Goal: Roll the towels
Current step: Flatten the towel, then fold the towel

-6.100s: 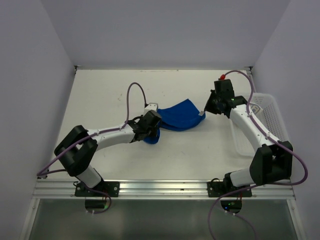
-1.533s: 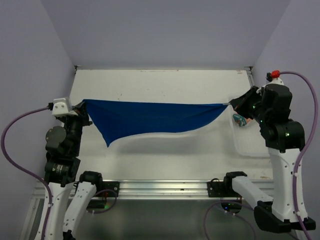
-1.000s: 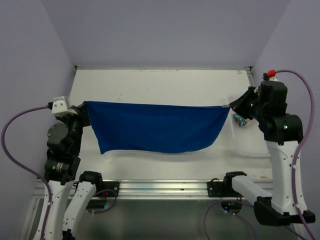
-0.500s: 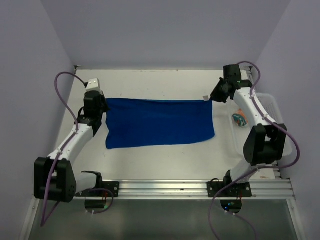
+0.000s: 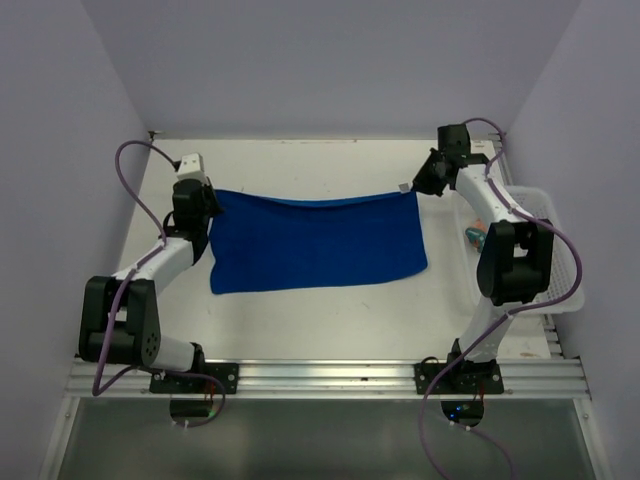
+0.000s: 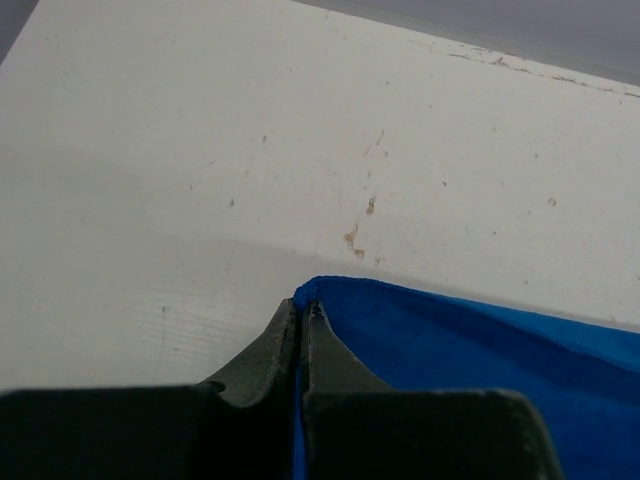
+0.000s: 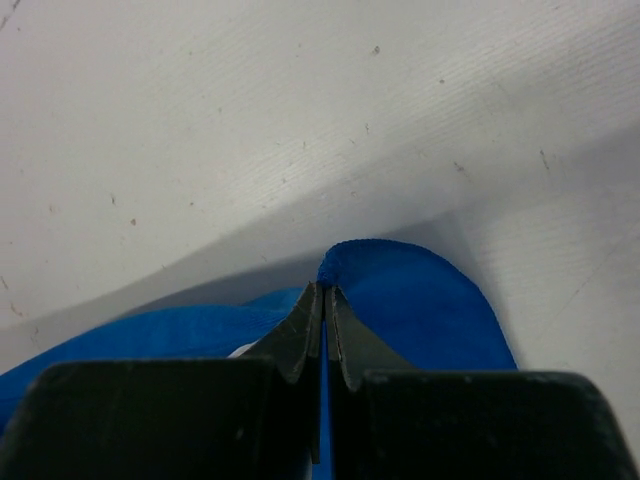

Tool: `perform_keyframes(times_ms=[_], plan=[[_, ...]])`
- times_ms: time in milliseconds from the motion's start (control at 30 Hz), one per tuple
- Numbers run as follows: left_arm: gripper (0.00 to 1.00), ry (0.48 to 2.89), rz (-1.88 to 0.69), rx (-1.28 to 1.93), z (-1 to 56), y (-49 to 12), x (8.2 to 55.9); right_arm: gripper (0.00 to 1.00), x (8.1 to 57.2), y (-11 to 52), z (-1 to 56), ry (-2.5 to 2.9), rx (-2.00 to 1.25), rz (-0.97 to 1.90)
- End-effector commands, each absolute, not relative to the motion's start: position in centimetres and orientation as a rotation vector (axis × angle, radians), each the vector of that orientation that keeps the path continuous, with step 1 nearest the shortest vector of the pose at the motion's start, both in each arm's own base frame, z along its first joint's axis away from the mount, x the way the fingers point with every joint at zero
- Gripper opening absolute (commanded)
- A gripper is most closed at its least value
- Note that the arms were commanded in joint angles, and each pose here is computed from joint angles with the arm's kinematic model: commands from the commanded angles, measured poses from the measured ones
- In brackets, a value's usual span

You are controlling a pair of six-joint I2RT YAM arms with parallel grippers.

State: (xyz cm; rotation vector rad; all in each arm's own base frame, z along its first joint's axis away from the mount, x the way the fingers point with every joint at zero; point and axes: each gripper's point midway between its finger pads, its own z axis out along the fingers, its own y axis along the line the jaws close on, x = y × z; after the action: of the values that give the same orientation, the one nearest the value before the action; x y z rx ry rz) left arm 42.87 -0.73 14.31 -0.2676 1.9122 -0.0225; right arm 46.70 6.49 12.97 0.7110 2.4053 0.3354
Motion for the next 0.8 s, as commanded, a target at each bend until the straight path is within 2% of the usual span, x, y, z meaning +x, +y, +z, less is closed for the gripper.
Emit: perform_keyframes(times_ms=[0,400,767], plan=[[0.0,1.802,0.009,-0.301,16.1,0.6,43.4,0.0,48.5,6.5,15.7,2.302,0.671,0.396],[0.0,1.737,0.019,-0.374,17.2,1.9,41.8,0.0,50.3,7.7,20.3,2.144,0.502,0.512],[0.0,1.747,0.006,-0.374,15.5,1.7,40.5,0.0,48.5,7.3,17.7,2.226,0.516,0.47]])
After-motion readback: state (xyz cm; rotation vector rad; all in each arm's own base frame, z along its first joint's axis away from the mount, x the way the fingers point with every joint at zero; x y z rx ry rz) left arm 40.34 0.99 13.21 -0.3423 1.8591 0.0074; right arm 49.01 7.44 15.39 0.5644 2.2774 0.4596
